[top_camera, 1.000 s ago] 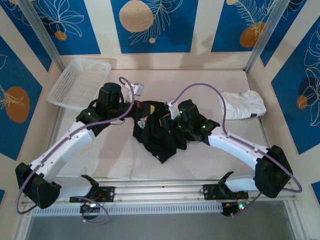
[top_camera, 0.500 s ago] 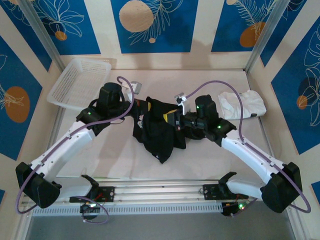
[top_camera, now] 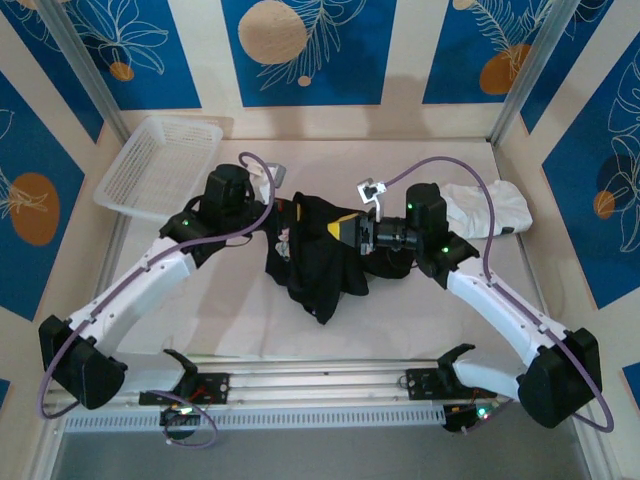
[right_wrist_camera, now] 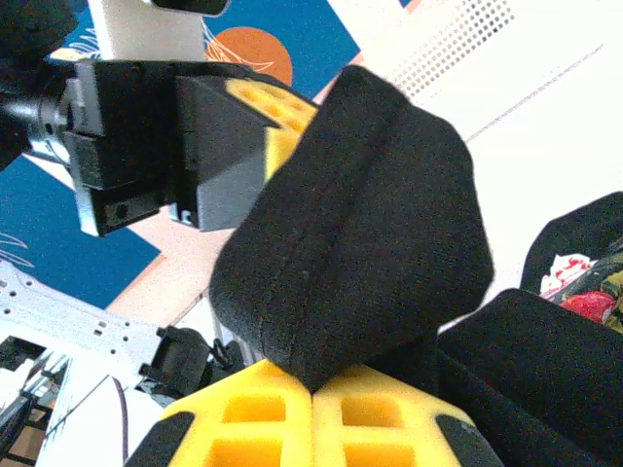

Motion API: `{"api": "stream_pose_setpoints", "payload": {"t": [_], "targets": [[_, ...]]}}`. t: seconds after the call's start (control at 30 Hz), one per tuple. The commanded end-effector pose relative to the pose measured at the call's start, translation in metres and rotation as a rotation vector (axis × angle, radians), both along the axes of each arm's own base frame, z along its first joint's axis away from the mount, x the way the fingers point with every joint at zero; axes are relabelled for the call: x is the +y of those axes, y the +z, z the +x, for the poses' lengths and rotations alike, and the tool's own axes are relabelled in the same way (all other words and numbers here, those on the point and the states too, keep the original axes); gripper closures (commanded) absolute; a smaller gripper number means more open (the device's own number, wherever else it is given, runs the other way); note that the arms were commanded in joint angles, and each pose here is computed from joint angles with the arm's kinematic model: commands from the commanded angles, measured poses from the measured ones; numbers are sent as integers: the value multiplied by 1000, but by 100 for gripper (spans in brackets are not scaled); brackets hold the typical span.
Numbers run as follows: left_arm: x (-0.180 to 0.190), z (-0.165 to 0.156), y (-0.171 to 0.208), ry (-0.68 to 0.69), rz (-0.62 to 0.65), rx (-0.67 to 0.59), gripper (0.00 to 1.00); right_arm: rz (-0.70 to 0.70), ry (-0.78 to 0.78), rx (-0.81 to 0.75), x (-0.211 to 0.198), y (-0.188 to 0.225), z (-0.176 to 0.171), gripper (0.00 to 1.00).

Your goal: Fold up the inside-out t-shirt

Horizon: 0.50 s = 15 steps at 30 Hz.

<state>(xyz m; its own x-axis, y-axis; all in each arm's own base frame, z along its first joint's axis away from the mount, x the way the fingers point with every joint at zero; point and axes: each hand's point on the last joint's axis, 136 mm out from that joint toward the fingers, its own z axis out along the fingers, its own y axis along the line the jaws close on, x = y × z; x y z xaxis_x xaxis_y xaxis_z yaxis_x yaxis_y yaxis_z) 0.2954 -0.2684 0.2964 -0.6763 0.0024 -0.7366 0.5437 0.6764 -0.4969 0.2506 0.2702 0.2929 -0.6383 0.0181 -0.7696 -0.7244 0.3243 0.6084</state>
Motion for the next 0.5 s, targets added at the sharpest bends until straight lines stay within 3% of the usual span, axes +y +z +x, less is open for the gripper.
{"api": "stream_pose_setpoints", "payload": {"t": [0.0,0.13,0.27,0.37,0.47], "targets": [[4,-9,5,-19,1,-36,100,-8,10,-25,1,-2,2,100],[13,-16,2,-3,19,-50,100,-174,-104,-41,-15,-23,17,100],[-1,-37,31,-108,-137,-72,100,-330,-200,-9,-25,-48,30,98],[-14,-50,52,-182,-227,-81,100,-321,-170,-21,-12,-51,27,92],[-23,-55,60,-209,-234,-92,100,-319,-155,-51,-5,-50,24,89]]}}
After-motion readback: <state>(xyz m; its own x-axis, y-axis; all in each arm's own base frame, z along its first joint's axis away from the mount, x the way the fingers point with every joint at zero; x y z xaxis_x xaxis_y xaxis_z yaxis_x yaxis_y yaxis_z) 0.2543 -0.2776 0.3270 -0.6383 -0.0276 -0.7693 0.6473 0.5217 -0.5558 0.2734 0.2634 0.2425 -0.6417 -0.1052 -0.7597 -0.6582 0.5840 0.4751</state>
